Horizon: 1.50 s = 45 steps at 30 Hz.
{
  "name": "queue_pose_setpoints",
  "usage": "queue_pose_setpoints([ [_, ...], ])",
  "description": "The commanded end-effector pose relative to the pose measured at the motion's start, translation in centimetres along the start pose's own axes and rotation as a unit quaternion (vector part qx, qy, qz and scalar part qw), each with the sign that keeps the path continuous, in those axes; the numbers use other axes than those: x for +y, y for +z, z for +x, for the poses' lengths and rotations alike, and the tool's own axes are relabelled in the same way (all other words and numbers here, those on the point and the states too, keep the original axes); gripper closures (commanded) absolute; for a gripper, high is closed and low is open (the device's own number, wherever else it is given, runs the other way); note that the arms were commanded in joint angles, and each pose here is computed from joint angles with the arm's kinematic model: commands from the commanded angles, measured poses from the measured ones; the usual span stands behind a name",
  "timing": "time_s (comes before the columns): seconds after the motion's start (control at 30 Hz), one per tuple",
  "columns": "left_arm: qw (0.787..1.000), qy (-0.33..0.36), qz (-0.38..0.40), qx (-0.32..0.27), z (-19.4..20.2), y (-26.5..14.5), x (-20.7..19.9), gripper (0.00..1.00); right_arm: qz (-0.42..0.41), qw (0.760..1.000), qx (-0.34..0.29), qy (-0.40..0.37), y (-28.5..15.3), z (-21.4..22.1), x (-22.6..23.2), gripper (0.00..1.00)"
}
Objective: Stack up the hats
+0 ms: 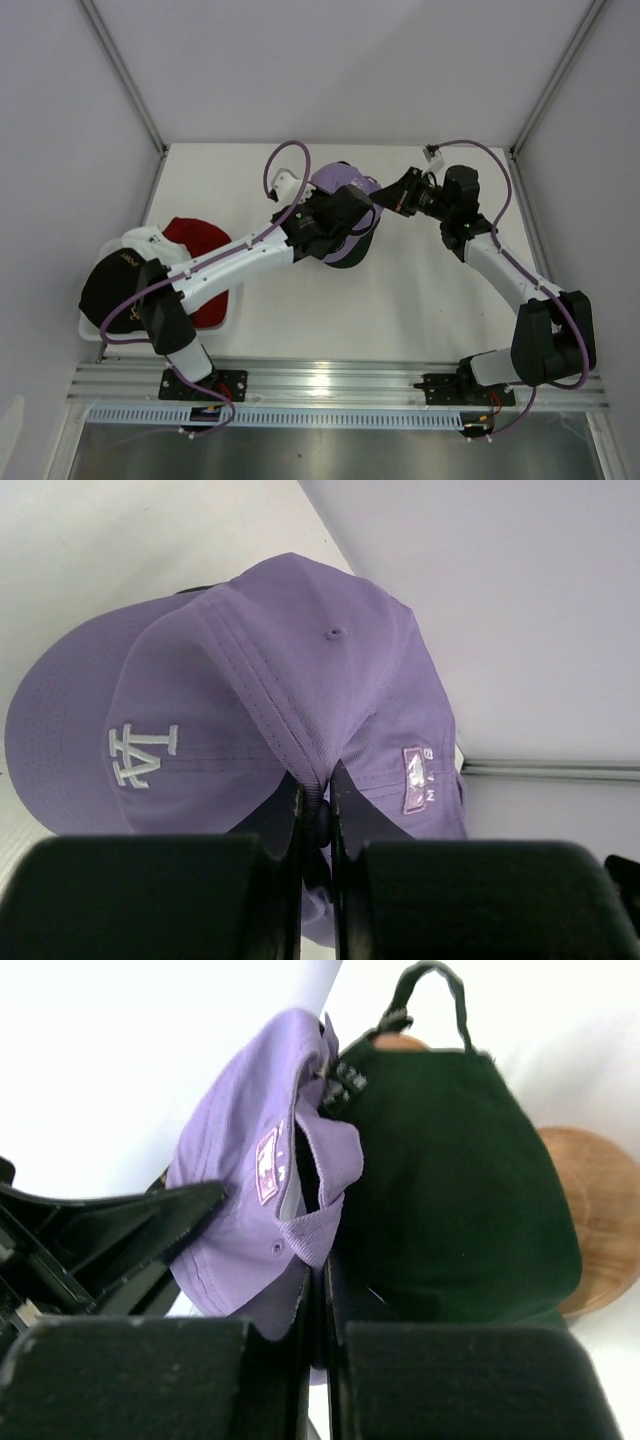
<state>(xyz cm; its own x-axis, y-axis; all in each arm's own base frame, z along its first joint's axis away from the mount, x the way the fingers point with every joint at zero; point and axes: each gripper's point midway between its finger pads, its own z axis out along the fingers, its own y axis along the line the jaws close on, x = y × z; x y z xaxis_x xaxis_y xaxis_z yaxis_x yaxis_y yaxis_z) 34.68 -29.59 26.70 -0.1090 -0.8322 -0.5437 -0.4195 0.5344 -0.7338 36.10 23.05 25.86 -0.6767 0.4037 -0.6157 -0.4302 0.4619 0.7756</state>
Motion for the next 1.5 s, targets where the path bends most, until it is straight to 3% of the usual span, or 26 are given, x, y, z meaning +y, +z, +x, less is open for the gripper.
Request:
queue_pose_setpoints([
  [0.0,0.999,-0.021,0.037,-0.001,-1.5,-0.9,-3.0,0.92,0.011,0.997,-0.046,-0.057,-0.1,-3.9,2.0,0.96],
  [0.17,0.999,-0.004,0.042,-0.004,-2.0,-0.8,-3.5,0.89,0.037,0.994,-0.076,-0.073,-0.3,-7.0,2.0,0.90],
  [0.37,1.000,0.022,0.021,0.004,-0.9,0.4,-2.3,0.86,0.059,0.996,-0.042,-0.044,2.0,-6.7,-1.5,0.88],
  [0.4,1.000,0.024,0.017,0.006,-0.8,0.6,-2.0,0.81,0.062,0.997,-0.040,-0.039,2.4,-6.7,-2.0,0.88],
  [0.43,0.999,0.036,0.012,0.011,-0.7,0.7,-1.7,0.70,0.069,0.997,-0.028,-0.032,3.0,-6.3,-3.1,0.88],
  [0.47,0.999,0.047,0.011,0.013,-0.7,0.6,-1.5,0.70,0.073,0.997,-0.021,-0.026,3.2,-6.0,-3.8,0.88],
  [0.5,0.998,0.056,0.010,0.011,-1.1,0.7,-1.4,0.55,0.074,0.997,-0.018,-0.026,3.5,-6.0,-4.1,0.87],
  [0.57,0.995,0.099,0.006,0.007,-2.0,0.6,-0.8,0.37,0.086,0.996,-0.002,-0.017,4.0,-5.4,-5.5,0.83],
  [0.6,0.994,0.107,0.007,0.005,-3.1,0.5,-0.7,0.21,0.085,0.996,0.000,-0.022,4.2,-5.6,-5.4,0.80],
  [0.67,0.987,0.154,0.033,0.033,-3.6,0.5,-1.1,0.16,0.086,0.996,0.010,-0.020,4.5,-5.3,-5.9,0.75],
  [0.7,0.986,0.155,0.057,0.034,-5.9,0.4,-2.0,0.13,0.084,0.996,0.010,-0.025,4.6,-5.4,-5.9,0.73],
  [0.73,0.973,0.214,0.063,0.050,-5.7,1.1,-0.3,0.12,0.081,0.996,0.011,-0.030,4.7,-5.6,-5.7,0.71],
  [0.8,0.966,0.196,0.153,0.077,-7.1,0.7,-3.0,0.10,0.084,0.996,0.016,-0.036,4.9,-5.5,-5.9,0.66],
  [0.83,0.957,0.222,0.169,0.080,-7.5,0.5,-1.3,0.10,0.086,0.995,0.014,-0.047,5.0,-5.9,-5.9,0.66],
  [0.9,0.951,0.207,0.222,0.054,-10.0,-0.1,-2.8,0.09,0.091,0.994,0.021,-0.050,5.4,-5.7,-6.7,0.64],
  [1.0,0.943,0.236,0.235,0.025,-12.1,0.4,-0.6,0.05,0.084,0.995,0.026,-0.055,5.8,-6.0,-7.1,0.65],
  [1.1,0.941,0.239,0.231,0.055,-12.7,2.2,1.3,0.03,0.069,0.996,0.037,-0.052,6.6,-5.5,-7.1,0.70],
  [1.23,0.937,0.233,0.234,0.111,-11.3,4.8,3.7,0.05,0.067,0.995,0.049,-0.062,8.0,-5.0,-7.3,0.74],
  [1.47,0.901,0.231,0.281,0.235,-5.1,6.3,5.0,0.24,0.105,0.989,0.091,-0.054,9.8,-3.6,-10.6,0.83],
])
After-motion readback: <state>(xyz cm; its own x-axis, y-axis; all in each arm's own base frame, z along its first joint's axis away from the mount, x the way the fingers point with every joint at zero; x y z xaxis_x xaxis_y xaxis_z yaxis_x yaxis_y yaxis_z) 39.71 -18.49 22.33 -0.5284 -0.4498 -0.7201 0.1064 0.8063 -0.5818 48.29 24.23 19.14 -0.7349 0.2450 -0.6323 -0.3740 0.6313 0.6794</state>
